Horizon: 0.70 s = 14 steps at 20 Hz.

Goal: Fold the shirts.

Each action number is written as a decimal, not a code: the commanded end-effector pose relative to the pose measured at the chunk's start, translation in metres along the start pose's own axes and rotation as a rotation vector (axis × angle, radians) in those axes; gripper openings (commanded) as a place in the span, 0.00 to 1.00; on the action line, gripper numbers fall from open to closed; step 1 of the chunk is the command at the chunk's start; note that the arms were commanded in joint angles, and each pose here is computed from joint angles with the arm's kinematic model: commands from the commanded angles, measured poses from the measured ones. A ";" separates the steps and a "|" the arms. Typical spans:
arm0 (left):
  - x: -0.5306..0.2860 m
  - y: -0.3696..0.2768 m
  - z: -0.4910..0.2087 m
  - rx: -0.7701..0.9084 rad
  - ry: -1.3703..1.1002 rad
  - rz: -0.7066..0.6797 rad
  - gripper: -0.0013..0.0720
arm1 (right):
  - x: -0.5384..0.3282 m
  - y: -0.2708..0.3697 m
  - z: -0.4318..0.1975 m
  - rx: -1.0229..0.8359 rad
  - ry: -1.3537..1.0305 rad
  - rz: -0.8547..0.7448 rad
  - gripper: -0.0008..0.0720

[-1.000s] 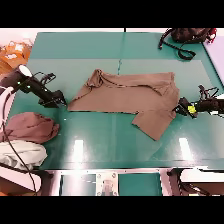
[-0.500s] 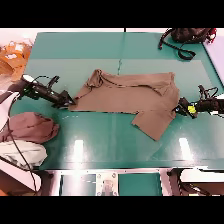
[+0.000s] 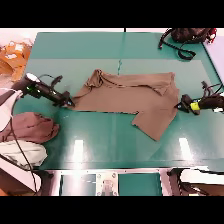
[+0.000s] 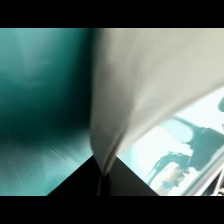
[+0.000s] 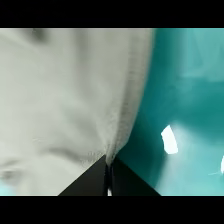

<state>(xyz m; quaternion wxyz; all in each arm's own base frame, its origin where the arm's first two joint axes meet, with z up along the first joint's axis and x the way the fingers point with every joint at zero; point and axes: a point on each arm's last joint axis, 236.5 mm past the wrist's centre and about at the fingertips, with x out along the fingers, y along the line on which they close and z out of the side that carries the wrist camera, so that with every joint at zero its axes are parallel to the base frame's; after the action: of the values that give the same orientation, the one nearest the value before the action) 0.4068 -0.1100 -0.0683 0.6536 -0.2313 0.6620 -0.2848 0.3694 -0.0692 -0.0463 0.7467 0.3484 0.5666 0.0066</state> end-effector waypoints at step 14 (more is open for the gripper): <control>-0.417 -0.455 -0.171 1.032 -1.254 0.097 0.05 | -0.542 0.309 -0.092 -0.593 -1.462 0.136 0.03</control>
<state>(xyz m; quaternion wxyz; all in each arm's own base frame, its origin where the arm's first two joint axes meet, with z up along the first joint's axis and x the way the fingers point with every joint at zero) 0.2926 -0.1542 0.4847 0.9178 -0.0208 0.0742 -0.3894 0.2868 -0.0315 0.4922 0.9911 0.1329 0.0039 0.0071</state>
